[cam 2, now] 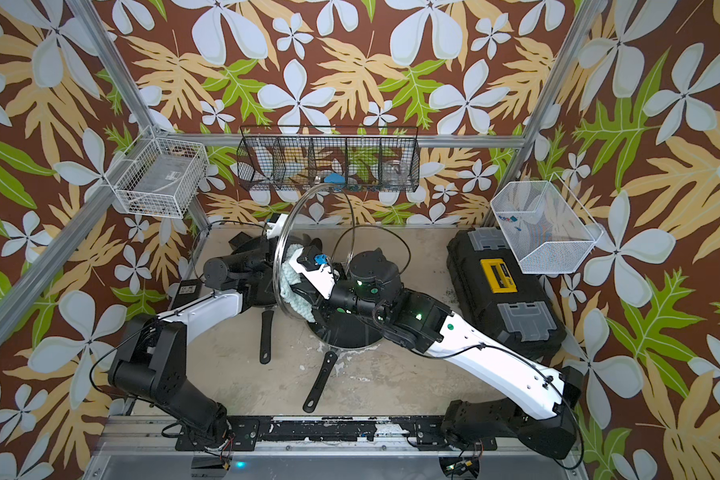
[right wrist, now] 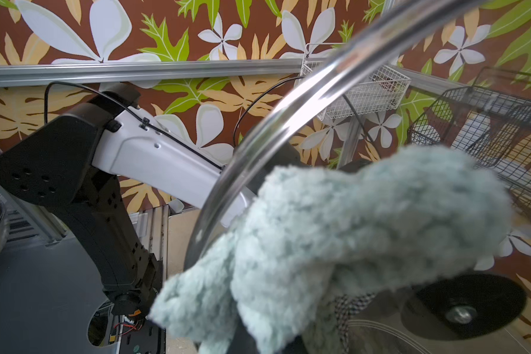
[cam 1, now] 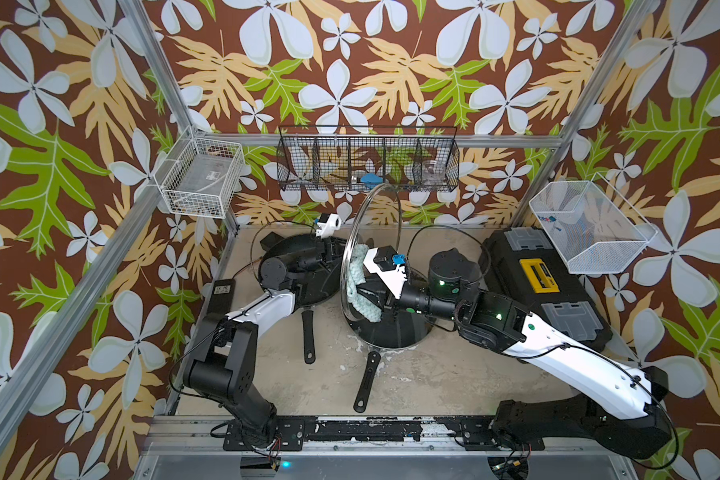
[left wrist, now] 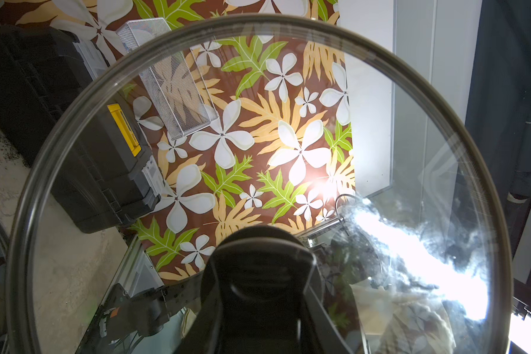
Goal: Wipe the pot lid with a cloth
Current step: Wipe the pot lid.
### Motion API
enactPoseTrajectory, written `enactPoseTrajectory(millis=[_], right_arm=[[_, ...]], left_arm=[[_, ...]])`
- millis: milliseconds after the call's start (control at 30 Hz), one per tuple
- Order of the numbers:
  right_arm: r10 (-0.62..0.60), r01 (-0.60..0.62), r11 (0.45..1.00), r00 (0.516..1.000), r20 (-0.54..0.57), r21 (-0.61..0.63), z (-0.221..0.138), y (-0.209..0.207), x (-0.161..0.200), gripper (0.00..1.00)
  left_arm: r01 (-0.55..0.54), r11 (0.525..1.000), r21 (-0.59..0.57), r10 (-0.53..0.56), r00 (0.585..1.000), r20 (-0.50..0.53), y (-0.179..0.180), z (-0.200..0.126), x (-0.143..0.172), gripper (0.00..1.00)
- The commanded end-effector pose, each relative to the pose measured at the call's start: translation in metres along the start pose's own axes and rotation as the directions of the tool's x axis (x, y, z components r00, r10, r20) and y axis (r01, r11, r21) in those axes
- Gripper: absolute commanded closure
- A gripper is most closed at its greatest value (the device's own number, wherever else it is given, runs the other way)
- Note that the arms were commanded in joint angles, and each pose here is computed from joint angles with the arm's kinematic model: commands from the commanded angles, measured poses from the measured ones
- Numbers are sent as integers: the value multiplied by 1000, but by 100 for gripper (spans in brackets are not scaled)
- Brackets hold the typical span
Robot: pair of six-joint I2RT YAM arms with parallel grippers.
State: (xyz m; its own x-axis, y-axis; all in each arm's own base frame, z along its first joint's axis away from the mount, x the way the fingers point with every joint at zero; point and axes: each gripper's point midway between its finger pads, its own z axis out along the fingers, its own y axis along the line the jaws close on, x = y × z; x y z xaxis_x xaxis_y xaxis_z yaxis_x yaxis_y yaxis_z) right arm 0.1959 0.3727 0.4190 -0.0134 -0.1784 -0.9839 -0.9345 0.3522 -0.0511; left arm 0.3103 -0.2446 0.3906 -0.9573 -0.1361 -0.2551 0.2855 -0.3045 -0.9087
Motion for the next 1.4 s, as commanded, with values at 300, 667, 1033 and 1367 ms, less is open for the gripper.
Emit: enactPoseTrajectory(millis=[300, 667, 1033, 1367], right_arm=[[-38, -1, 957, 991, 128, 290, -2, -100, -76, 100], [158, -164, 832, 986, 56, 530, -24, -222, -2, 100], [350, -283, 859, 933, -85, 426, -18, -184, 113, 100], [253, -219, 957, 952, -175, 188, -5, -65, 107, 100]], left_arm=[[-254, 955, 155, 258, 966, -4, -46, -2, 21, 100], [-266, 951, 158, 271, 962, -10, -51, -2, 24, 100], [-280, 944, 172, 286, 958, -7, -60, -1, 27, 100], [-270, 949, 166, 274, 962, -1, -55, -2, 23, 100]])
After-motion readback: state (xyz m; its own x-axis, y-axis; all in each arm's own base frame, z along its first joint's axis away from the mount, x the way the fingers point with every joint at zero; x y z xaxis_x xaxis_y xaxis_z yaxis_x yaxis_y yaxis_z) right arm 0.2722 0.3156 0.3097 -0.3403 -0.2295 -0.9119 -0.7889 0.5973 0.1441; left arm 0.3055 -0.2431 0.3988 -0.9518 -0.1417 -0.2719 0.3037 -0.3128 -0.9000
